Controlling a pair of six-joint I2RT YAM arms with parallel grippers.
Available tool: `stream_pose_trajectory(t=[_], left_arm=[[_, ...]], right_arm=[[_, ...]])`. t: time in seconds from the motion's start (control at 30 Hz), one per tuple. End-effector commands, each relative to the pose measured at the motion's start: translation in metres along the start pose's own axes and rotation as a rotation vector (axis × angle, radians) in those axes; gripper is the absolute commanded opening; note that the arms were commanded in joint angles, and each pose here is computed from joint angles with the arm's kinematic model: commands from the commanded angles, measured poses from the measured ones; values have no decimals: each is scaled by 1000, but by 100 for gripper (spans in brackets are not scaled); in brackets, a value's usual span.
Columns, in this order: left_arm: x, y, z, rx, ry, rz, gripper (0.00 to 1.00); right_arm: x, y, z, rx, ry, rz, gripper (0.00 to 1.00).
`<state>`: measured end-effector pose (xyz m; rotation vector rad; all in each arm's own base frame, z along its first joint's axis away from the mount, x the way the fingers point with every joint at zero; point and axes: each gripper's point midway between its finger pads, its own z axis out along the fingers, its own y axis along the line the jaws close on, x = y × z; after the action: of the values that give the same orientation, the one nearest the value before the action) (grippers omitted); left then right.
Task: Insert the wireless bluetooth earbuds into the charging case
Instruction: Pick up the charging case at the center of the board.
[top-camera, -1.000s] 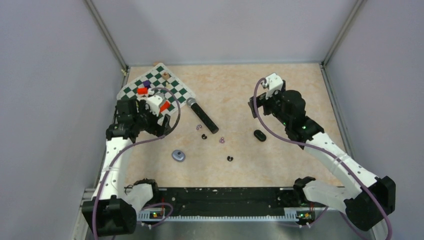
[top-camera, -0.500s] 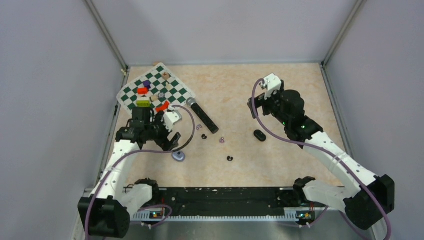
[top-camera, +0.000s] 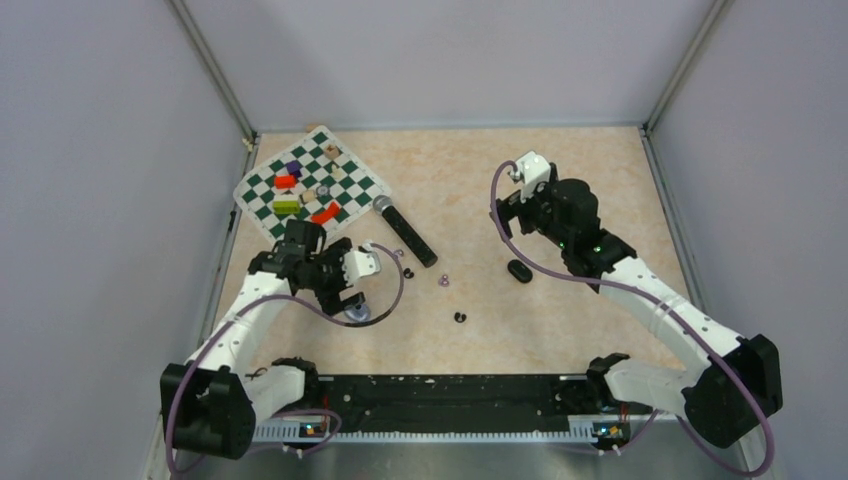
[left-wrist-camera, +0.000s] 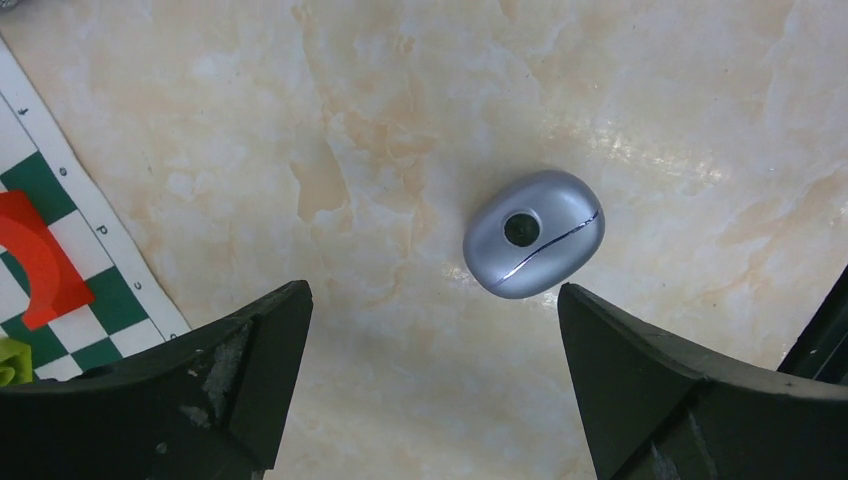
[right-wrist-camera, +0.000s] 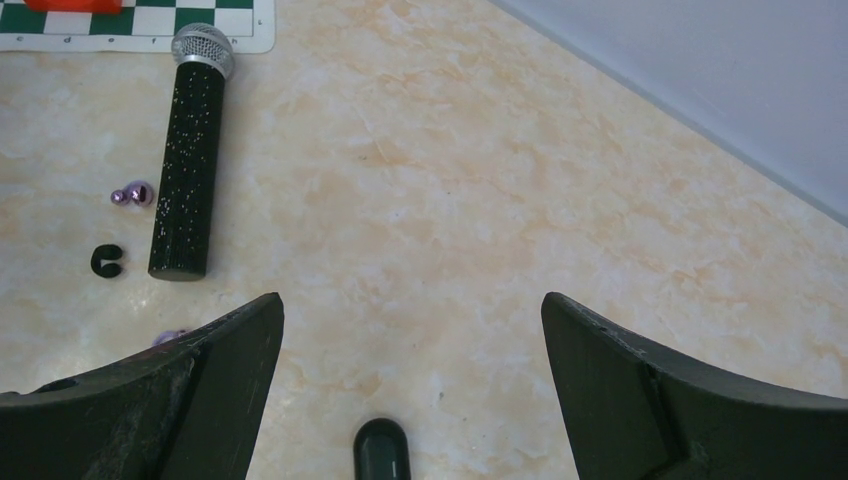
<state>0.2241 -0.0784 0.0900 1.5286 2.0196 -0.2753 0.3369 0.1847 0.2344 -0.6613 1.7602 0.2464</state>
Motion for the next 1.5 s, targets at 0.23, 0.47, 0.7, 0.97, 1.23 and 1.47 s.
stream_pose_trajectory(t=[0.23,0.47,0.7,0.97,1.23,1.47], left_arm=[[17,-23,31,197,129,220,96],[21,-35,40,256,193,237,93],[18,-36,52,232,211,249,93],[11,-31,62,226,223,207,91],[18,-36,62,267,275,209,83],[23,-39,60,280,307,210,77]], right_arm=[[-1,3,6,-5,-13,-30,99],[-2,3,5,-5,-17,-32,99],[-4,2,2,-3,-26,-38,99],[-5,2,2,-2,-28,-38,99],[-3,2,2,0,-24,-38,99],[-3,2,3,3,-23,-38,99]])
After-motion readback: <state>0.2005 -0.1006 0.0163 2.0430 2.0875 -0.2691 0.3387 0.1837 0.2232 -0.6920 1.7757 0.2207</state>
